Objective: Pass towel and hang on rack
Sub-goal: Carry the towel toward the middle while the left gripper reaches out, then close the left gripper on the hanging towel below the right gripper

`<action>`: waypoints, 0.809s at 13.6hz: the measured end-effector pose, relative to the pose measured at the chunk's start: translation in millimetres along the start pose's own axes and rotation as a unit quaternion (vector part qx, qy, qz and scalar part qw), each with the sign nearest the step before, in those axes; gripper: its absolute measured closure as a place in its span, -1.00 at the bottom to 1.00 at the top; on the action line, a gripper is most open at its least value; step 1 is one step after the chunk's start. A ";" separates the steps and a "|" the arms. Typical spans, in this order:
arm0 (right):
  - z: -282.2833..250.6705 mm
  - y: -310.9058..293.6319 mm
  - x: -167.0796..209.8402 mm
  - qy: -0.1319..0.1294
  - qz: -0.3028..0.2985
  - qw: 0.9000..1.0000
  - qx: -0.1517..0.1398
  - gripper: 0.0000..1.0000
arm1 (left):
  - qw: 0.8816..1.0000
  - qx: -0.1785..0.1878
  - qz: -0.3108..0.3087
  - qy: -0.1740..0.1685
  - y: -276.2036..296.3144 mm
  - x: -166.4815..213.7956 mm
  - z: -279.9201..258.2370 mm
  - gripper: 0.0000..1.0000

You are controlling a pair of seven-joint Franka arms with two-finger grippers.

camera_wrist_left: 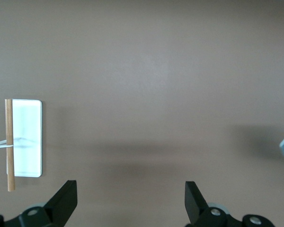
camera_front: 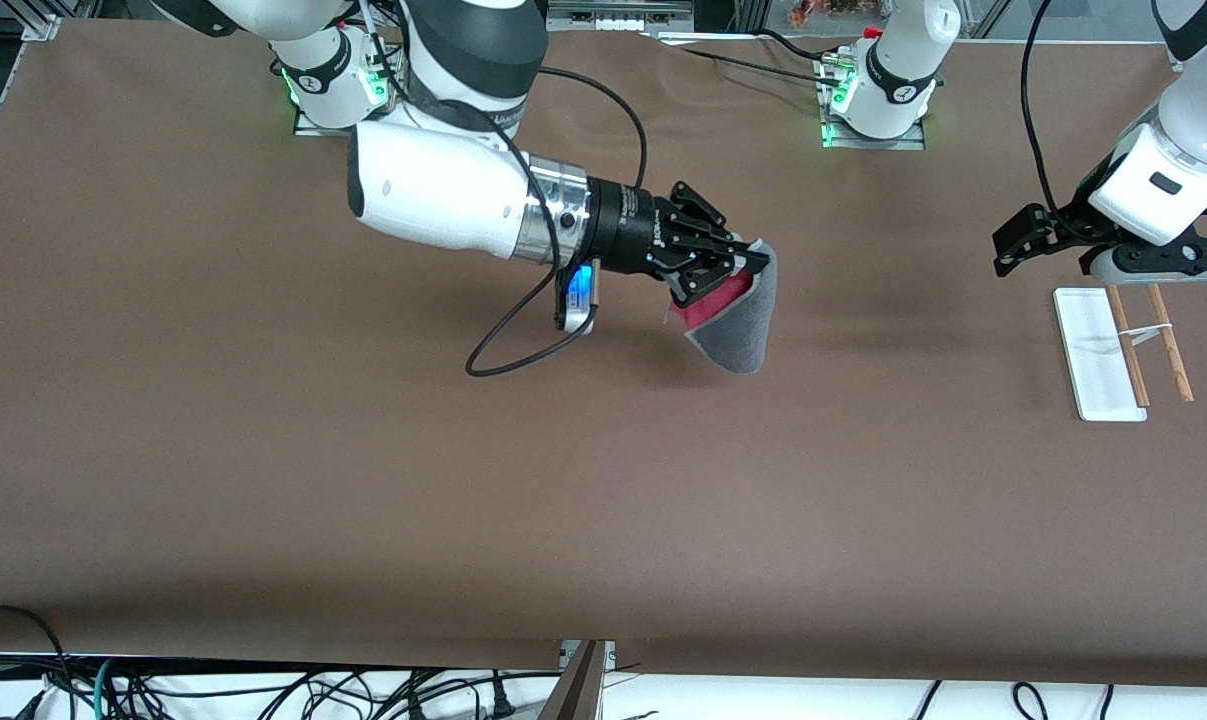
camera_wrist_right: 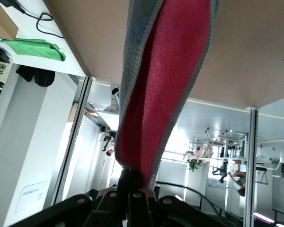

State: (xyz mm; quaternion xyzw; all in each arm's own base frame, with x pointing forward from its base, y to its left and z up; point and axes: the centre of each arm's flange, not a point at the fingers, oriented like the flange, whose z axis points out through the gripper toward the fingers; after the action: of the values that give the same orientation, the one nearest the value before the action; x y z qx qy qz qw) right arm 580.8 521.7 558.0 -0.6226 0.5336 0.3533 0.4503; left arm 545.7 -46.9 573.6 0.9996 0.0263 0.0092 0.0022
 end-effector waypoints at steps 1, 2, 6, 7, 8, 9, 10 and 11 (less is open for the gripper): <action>3.7 3.2 -4.5 -0.004 0.005 1.000 0.009 0.96 | 1.000 -0.024 0.000 -0.014 5.3 -0.1 5.6 -1.00; 7.2 6.0 -8.6 -0.007 0.010 1.000 0.020 0.96 | 0.998 -0.053 0.007 -0.030 11.6 -0.7 11.6 -1.00; 12.8 11.3 -14.6 -0.012 0.015 0.999 0.032 0.96 | 0.977 -0.173 0.105 -0.070 35.5 -1.8 31.0 -1.00; 12.5 10.9 -14.5 -0.012 0.016 0.999 0.033 0.96 | 0.967 -0.203 0.138 -0.072 40.4 0.5 38.6 -1.00; 12.3 10.8 -14.5 -0.012 0.016 0.999 0.033 0.96 | 0.955 -0.234 0.168 -0.073 44.4 4.6 49.3 -1.00; 12.2 10.7 -14.6 -0.013 0.016 0.999 0.033 0.96 | 0.940 -0.269 0.198 -0.071 47.5 10.0 62.6 -1.00; 12.1 10.6 -14.6 -0.013 0.016 0.999 0.034 0.96 | 0.921 -0.308 0.229 -0.065 48.8 17.0 79.3 -1.00; 12.0 10.5 -14.7 -0.013 0.016 0.999 0.034 0.96 | 0.901 -0.345 0.258 -0.055 47.2 24.6 97.4 -1.00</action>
State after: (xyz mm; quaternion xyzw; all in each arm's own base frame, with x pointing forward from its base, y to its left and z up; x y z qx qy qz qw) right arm 568.3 537.7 565.5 -0.5940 0.5492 0.3499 0.4723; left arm 574.5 -93.2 476.9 0.9071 -0.2371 -0.0365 0.3459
